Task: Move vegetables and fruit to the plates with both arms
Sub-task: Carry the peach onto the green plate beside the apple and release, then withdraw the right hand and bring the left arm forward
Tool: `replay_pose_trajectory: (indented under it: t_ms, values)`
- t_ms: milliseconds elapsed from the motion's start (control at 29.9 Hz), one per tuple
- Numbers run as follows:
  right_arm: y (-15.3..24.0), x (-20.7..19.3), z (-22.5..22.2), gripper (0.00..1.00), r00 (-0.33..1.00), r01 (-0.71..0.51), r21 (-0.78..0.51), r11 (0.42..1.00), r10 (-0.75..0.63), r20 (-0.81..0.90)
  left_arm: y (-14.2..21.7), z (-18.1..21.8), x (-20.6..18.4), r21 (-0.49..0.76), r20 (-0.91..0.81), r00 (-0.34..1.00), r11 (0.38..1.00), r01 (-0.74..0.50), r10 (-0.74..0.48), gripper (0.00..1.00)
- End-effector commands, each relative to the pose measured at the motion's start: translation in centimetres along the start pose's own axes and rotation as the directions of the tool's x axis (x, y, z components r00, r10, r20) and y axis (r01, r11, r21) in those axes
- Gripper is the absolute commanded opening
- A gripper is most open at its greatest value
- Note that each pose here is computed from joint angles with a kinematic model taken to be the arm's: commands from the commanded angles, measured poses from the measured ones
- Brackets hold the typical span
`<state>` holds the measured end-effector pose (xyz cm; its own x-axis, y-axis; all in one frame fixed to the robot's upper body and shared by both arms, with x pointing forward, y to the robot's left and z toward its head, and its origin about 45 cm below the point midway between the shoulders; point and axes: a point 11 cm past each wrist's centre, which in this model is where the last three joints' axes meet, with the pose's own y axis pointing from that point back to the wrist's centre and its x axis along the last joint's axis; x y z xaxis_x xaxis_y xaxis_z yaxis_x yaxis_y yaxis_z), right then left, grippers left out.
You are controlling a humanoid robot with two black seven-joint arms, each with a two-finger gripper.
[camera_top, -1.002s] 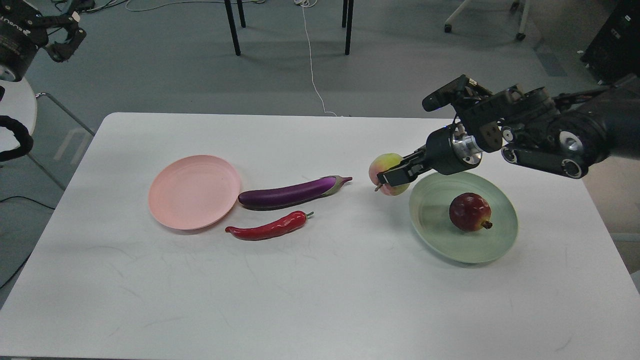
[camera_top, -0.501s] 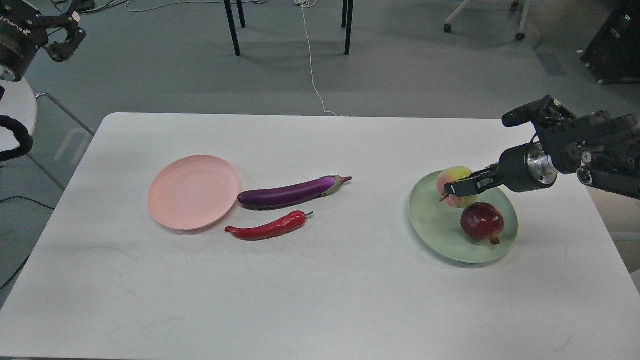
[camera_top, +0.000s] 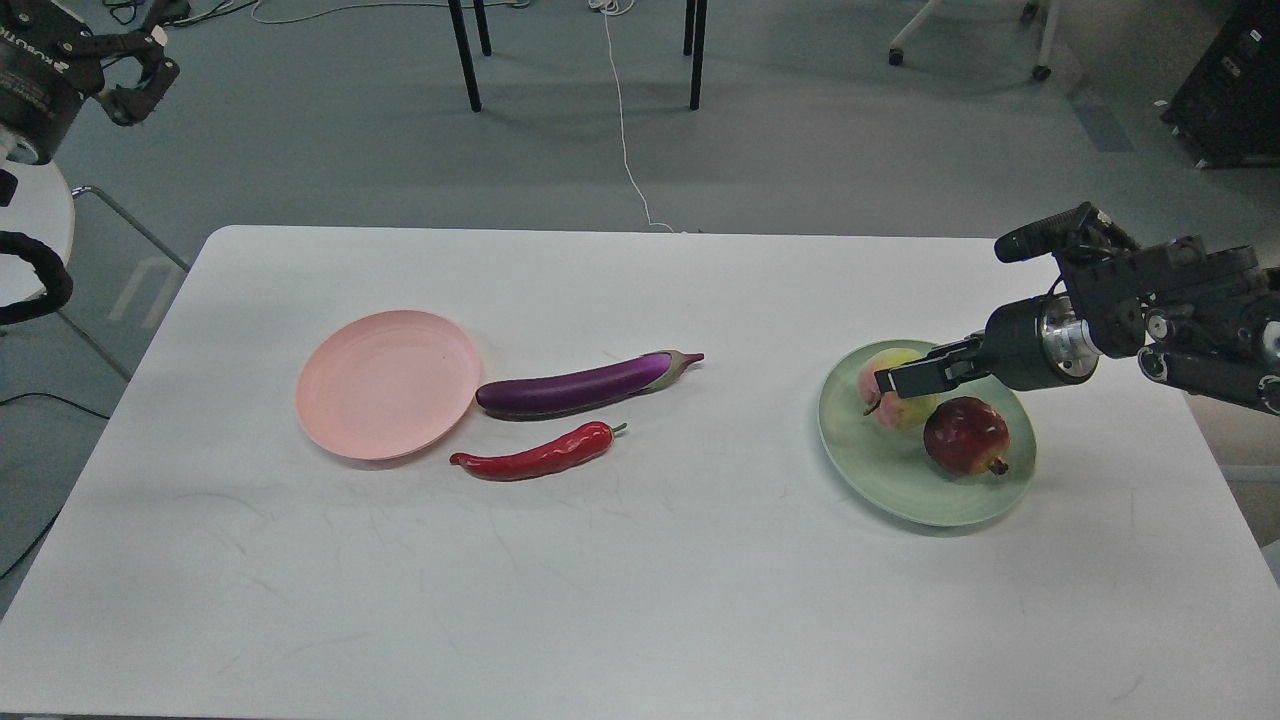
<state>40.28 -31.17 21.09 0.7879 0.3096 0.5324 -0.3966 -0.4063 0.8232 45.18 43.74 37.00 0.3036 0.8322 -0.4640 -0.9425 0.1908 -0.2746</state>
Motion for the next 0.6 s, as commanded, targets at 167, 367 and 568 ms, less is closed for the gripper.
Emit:
replay_pose_trajectory:
  t_ms: [167,367,568]
  values:
    - [0.4,2.2,-1.1,0.94,0.997,-0.079,0.039,0.996,0.078,0.021,-0.1,-0.2,-0.3,0.011,-0.001,1.0,1.0,0.01,-0.01,0.98]
    - [4.1,8.5,-1.6,0.97,0.927,-0.358,0.1,0.928,0.34,0.157,-0.5,-1.0,-2.9,0.081,0.088,0.99,0.992,0.102,-0.109,0.98]
    - [6.6,11.5,-1.9,0.97,0.768,-0.585,0.157,0.796,0.481,0.424,-0.6,-1.6,-6.8,0.239,0.345,0.888,0.944,0.229,-0.303,0.98]
